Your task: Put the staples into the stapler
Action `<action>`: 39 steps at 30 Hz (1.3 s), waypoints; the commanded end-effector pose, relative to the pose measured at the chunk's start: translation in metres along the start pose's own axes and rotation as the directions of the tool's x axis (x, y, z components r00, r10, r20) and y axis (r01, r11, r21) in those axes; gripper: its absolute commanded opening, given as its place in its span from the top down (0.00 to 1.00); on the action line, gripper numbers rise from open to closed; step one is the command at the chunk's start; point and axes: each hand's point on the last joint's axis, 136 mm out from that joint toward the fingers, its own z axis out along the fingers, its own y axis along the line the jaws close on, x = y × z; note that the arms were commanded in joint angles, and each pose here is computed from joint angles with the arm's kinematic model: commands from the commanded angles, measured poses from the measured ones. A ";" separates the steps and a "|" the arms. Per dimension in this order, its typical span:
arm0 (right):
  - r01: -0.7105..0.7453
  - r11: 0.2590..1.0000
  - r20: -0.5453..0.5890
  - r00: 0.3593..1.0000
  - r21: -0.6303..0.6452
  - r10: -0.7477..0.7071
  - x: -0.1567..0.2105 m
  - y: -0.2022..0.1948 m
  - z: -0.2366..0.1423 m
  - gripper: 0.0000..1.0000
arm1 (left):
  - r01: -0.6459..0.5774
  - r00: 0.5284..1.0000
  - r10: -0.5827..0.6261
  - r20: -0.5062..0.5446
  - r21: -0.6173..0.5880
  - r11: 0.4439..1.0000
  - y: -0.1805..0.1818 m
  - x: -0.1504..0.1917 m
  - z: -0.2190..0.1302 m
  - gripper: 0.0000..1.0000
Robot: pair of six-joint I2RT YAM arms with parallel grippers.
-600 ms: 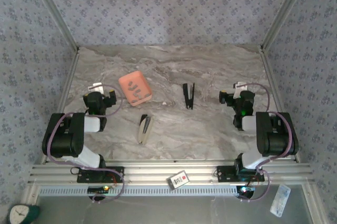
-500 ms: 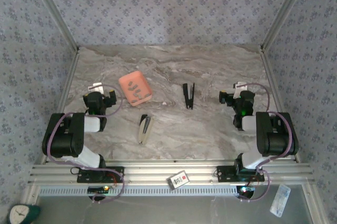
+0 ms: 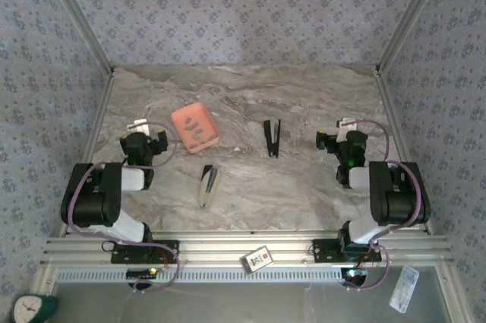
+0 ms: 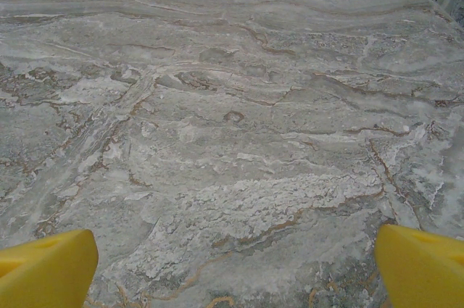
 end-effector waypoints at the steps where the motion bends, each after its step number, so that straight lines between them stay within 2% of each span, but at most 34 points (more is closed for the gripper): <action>1: 0.001 1.000 0.012 1.000 0.011 -0.001 -0.006 -0.001 0.002 0.00 | 0.021 0.999 -0.021 0.032 0.006 1.000 -0.001 -0.012 0.002 0.00; 7: -0.007 1.000 0.011 1.000 0.008 0.006 -0.005 -0.003 0.001 0.00 | 0.020 0.999 -0.021 0.033 0.006 1.000 -0.001 -0.012 0.002 0.00; 11: -0.003 0.999 -0.011 1.000 0.040 0.004 -0.026 -0.006 -0.006 0.00 | -0.001 1.000 0.001 0.017 -0.008 1.000 -0.002 -0.022 -0.003 0.04; 15: -0.087 0.994 -0.119 0.989 0.058 0.093 -0.067 -0.004 -0.030 0.00 | -0.032 0.999 0.033 0.013 -0.005 0.999 -0.012 -0.064 -0.023 0.08; 19: -0.145 0.986 -0.258 0.952 0.085 0.162 -0.084 0.013 -0.050 0.00 | 0.121 0.993 -0.121 -0.013 0.022 0.992 -0.016 -0.104 -0.049 0.12; 23: -0.156 0.987 -0.418 0.894 0.049 0.162 -0.077 0.055 -0.062 0.00 | 0.178 0.981 -0.166 -0.101 0.125 0.976 -0.040 -0.119 -0.066 0.17; 27: -0.144 0.988 -0.534 0.840 -0.045 0.098 -0.064 0.116 -0.059 0.00 | 0.188 0.963 -0.139 -0.230 0.208 0.960 -0.069 -0.111 -0.077 0.18; 33: -0.119 0.986 -0.603 0.797 -0.120 0.023 -0.051 0.180 -0.025 0.04 | 0.201 0.937 -0.100 -0.334 0.285 0.937 -0.097 -0.091 -0.080 0.22; 39: -0.050 0.992 -0.680 0.732 -0.116 -0.043 -0.019 0.208 0.011 0.06 | 0.213 0.923 -0.086 -0.376 0.312 0.926 -0.110 -0.078 -0.081 0.22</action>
